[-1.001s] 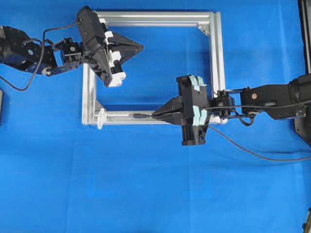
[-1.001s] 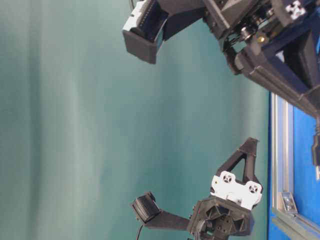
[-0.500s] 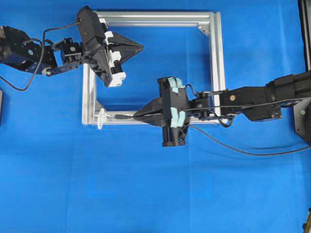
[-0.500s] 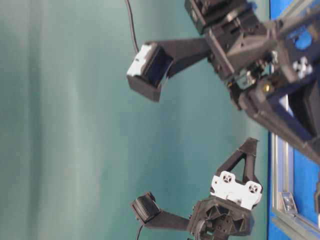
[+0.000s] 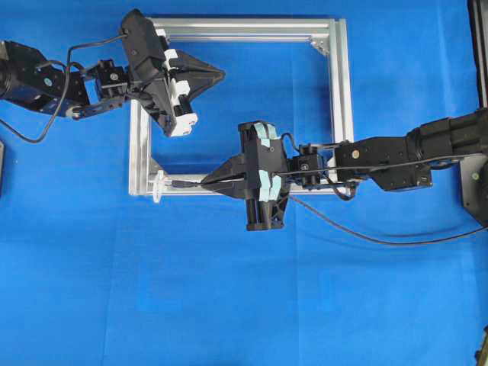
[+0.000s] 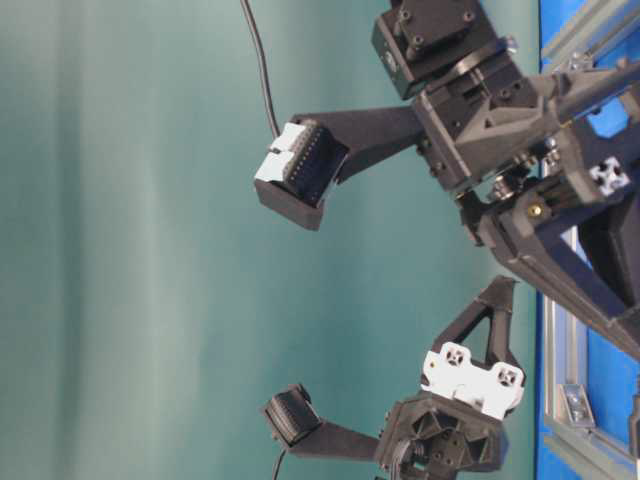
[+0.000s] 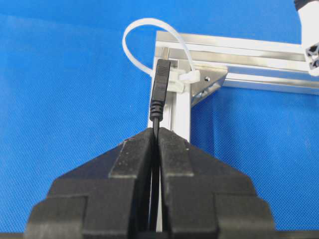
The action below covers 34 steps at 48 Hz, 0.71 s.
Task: Insert the wire through the string loop located on the left side.
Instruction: 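Carry the cable plug left toward the white zip-tie loop on the frame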
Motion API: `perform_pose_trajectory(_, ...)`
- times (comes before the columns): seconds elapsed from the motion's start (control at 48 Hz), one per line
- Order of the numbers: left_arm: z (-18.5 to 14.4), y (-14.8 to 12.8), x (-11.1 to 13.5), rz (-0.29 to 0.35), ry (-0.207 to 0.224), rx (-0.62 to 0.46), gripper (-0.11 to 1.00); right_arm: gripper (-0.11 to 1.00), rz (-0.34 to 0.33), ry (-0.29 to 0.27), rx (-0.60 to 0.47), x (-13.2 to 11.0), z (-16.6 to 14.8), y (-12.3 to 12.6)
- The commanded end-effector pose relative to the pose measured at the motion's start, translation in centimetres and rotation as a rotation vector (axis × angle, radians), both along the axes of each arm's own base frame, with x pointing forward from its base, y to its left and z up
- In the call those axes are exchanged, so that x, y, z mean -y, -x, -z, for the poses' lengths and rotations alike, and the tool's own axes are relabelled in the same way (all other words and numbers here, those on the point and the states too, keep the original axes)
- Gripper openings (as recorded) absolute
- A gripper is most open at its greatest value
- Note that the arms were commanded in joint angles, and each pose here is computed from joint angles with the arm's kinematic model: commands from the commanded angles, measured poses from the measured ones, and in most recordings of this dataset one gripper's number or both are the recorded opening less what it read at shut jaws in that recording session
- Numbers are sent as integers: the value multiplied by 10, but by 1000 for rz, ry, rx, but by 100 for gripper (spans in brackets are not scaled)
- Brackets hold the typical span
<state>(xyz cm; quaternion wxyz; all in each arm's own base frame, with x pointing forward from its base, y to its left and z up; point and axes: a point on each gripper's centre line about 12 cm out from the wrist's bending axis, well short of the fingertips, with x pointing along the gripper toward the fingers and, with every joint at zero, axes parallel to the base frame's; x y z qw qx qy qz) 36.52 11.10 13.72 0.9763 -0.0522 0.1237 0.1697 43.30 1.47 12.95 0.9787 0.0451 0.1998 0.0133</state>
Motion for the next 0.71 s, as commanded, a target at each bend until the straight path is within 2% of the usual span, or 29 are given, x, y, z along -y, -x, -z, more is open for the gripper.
perform_pose_trajectory(0.0,-15,-2,1,4,-12,44,0,0,1,-2,35,0,-11,-6)
perform_pose_trajectory(0.688,-16,-3,0,3,-14,46,0,0,2,-3,41,0,-12,-6)
